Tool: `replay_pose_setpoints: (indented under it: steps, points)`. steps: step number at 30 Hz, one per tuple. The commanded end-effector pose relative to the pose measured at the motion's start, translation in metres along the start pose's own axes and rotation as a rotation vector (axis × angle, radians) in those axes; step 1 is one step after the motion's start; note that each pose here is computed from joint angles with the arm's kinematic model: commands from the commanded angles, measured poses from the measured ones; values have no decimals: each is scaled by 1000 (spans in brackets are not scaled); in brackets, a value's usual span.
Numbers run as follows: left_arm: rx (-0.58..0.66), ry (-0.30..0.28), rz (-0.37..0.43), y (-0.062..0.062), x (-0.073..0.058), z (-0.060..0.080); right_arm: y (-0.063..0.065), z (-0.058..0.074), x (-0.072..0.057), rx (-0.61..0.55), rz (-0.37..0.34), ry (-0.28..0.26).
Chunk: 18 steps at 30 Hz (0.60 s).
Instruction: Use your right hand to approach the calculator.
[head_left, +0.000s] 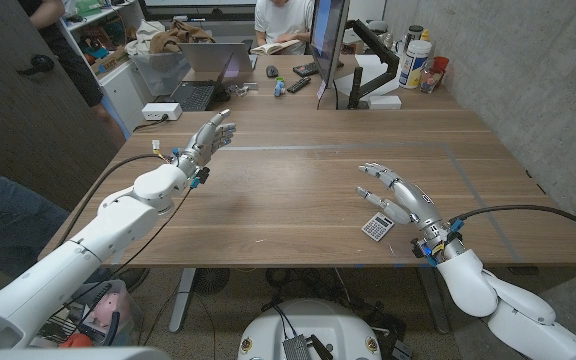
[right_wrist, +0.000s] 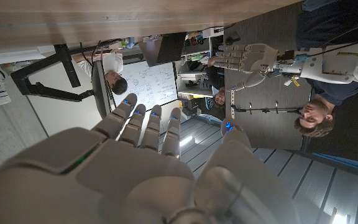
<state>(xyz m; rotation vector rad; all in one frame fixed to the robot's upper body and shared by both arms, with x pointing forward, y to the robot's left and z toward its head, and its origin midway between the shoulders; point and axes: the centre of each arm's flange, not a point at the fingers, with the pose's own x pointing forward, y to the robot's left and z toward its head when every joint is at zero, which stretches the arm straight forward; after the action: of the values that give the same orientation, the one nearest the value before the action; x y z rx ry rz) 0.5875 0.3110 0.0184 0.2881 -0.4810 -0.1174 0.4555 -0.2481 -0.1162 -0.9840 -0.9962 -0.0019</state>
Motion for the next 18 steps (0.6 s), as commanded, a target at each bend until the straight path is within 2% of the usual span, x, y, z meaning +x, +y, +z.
replay_pose_setpoints:
  steps: [1,18]
  points:
    - [1,4,-13,0,0,-1,5,6,1,-68,13,2]
    - [-6,3,-28,0,9,0,9,8,8,-160,33,4]
